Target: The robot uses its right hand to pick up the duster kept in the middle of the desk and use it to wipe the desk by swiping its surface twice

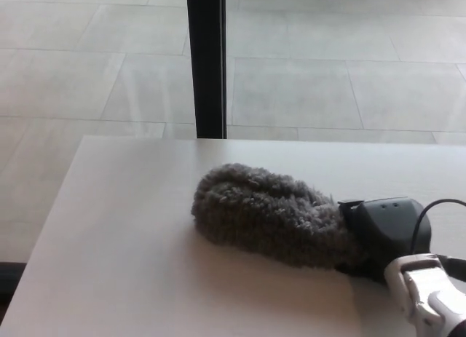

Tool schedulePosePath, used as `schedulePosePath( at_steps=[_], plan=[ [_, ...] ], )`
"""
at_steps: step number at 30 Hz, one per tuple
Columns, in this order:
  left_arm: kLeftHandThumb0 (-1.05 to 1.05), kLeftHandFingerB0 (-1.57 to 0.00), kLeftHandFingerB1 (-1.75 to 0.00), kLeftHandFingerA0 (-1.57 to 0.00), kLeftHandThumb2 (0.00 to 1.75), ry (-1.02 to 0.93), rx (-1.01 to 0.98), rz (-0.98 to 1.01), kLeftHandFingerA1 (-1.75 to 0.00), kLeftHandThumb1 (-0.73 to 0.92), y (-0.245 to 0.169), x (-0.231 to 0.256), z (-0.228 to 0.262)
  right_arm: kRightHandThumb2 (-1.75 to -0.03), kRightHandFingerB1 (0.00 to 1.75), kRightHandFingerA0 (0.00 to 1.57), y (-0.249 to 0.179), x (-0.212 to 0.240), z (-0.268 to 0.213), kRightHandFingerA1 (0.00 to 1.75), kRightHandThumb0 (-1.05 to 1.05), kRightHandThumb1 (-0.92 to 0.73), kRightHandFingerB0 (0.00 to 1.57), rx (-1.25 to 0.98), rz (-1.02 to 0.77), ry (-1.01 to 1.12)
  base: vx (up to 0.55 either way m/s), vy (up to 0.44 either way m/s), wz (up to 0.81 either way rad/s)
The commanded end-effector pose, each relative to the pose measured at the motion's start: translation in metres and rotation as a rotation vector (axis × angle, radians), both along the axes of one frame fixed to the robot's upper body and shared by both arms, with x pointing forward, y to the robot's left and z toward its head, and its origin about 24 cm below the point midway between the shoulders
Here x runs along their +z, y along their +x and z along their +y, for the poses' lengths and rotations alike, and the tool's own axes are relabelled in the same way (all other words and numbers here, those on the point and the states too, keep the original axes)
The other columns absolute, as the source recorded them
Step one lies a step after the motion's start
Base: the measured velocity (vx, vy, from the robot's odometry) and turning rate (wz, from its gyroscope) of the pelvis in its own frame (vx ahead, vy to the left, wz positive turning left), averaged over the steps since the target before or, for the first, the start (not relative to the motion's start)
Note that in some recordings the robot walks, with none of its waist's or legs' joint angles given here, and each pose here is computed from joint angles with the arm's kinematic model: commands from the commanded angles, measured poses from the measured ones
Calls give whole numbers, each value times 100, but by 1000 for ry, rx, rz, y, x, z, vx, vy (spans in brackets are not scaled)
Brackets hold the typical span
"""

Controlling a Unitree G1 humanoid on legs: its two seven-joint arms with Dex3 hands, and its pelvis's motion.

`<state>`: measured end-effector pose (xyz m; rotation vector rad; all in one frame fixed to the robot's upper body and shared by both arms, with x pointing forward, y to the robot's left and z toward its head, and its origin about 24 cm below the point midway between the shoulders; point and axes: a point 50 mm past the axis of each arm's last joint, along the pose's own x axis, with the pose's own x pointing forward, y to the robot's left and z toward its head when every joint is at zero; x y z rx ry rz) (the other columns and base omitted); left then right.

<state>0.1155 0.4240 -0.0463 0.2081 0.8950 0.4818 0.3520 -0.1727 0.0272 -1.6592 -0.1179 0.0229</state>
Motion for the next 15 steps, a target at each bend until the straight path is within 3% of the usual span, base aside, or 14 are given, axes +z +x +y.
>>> schedulePosePath(
  at_steps=[1, 2, 3, 5, 6, 7, 8, 11, 12, 13, 14, 15],
  plan=[
    [-39, -61, -48, -66, 60, -3, -5, -24, -55, 67, 1, 2, 1, -61, 97, 89, -21, -18, -83, 172, -41, -60, 79, -293, 142, -147, 0, 0, 0],
    [-37, -62, -48, -66, 60, -12, 16, -28, -55, 67, -2, 3, 3, -61, 108, 88, -24, -19, -93, 173, -42, -63, 81, -339, 160, -156, 0, 0, 0],
    [-38, -60, -48, -66, 61, -11, 15, -27, -56, 68, -3, 2, 3, -63, 96, 90, -28, -19, -101, 171, -45, -60, 83, -358, 149, -172, 0, 0, 0],
    [-39, -60, -47, -64, 59, -1, 6, -14, -54, 67, -4, 1, 2, -61, 116, 86, -38, -20, -121, 175, -43, -63, 77, -427, 154, -173, 0, 0, 0],
    [-38, -61, -47, -65, 60, -3, 18, -14, -54, 69, -5, 0, 1, -62, 109, 87, -42, -19, -129, 175, -47, -63, 76, -449, 153, -170, 0, 0, 0],
    [-37, -60, -48, -63, 60, -21, 30, -19, -55, 69, -5, -1, 1, -64, 113, 85, -44, -19, -134, 175, -48, -67, 73, -479, 144, -191, 0, 0, 0],
    [-39, -62, -48, -62, 61, -20, 27, -14, -56, 70, -6, -1, 1, -64, 90, 82, -46, -18, -138, 174, -49, -69, 65, -514, 158, -185, 0, 0, 0],
    [-39, -62, -48, -68, 60, -16, 27, -6, -61, 69, -10, -3, 1, -63, 96, 85, -50, -18, -148, 173, -46, -66, 73, -580, 160, -135, 0, 0, 0],
    [-41, -63, -48, -69, 60, -18, 33, -3, -60, 68, -13, -4, 1, -72, 103, 95, -51, -17, -150, 157, -58, -54, 83, -598, 173, -139, 0, 0, 0],
    [-41, -64, -48, -73, 60, -17, 33, -2, -64, 67, -14, -4, 1, -57, 76, 87, -54, -17, -154, 161, -46, -57, 73, -633, 179, -111, 0, 0, 0],
    [-41, -64, -48, -73, 60, -13, 32, -2, -64, 67, -15, -4, 1, -57, 76, 87, -57, -18, -159, 161, -46, -57, 73, -671, 180, -66, 0, 0, 0],
    [-41, -64, -48, -73, 61, -13, 35, 1, -63, 68, -17, -4, 1, -63, 94, 83, -57, -19, -159, 163, -46, -59, 73, -675, 192, -74, 0, 0, 0]
  ],
)
